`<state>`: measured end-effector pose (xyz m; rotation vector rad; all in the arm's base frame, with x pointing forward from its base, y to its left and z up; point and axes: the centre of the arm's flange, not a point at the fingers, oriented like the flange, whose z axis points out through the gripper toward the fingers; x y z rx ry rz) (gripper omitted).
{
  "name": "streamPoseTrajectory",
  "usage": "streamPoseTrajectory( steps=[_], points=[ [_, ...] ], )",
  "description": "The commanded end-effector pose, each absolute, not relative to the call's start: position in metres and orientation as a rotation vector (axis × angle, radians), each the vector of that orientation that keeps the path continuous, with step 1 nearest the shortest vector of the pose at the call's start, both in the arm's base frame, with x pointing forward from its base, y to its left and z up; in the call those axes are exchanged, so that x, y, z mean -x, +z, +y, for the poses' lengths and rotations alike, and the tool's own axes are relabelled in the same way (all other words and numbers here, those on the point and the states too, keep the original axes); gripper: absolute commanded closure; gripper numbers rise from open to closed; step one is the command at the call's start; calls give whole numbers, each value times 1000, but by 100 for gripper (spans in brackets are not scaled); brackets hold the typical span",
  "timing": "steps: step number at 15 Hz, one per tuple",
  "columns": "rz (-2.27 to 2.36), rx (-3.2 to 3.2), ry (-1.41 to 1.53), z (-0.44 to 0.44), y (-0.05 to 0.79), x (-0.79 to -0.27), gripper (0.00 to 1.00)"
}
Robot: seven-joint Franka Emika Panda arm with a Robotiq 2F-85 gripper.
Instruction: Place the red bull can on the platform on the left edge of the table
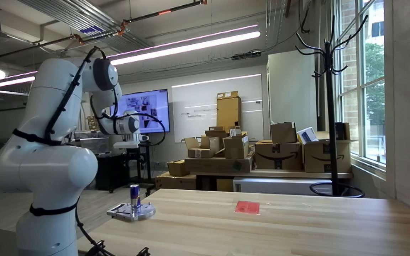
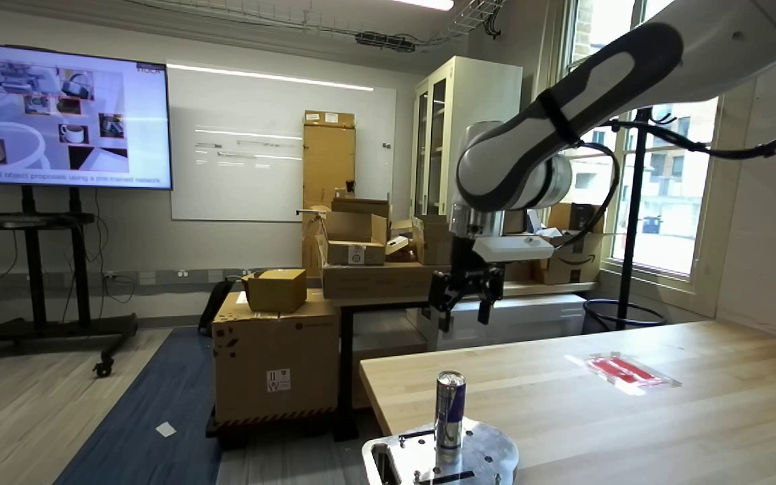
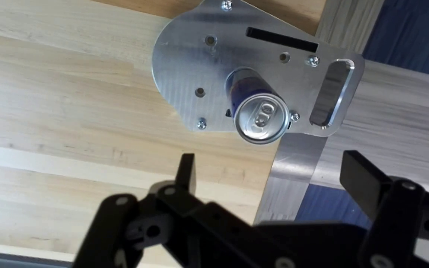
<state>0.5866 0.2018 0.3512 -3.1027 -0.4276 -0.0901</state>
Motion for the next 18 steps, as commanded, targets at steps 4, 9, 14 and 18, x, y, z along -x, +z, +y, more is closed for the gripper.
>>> streamPoseTrajectory(
  steps=[4,9,14,18],
  points=[
    [-70,3082,-132,74,392,-544,0],
    [148,3053,-134,1,389,-522,0],
    [228,3065,-101,-19,384,-526,0],
    [240,3064,-102,-23,385,-523,0]
  ],
)
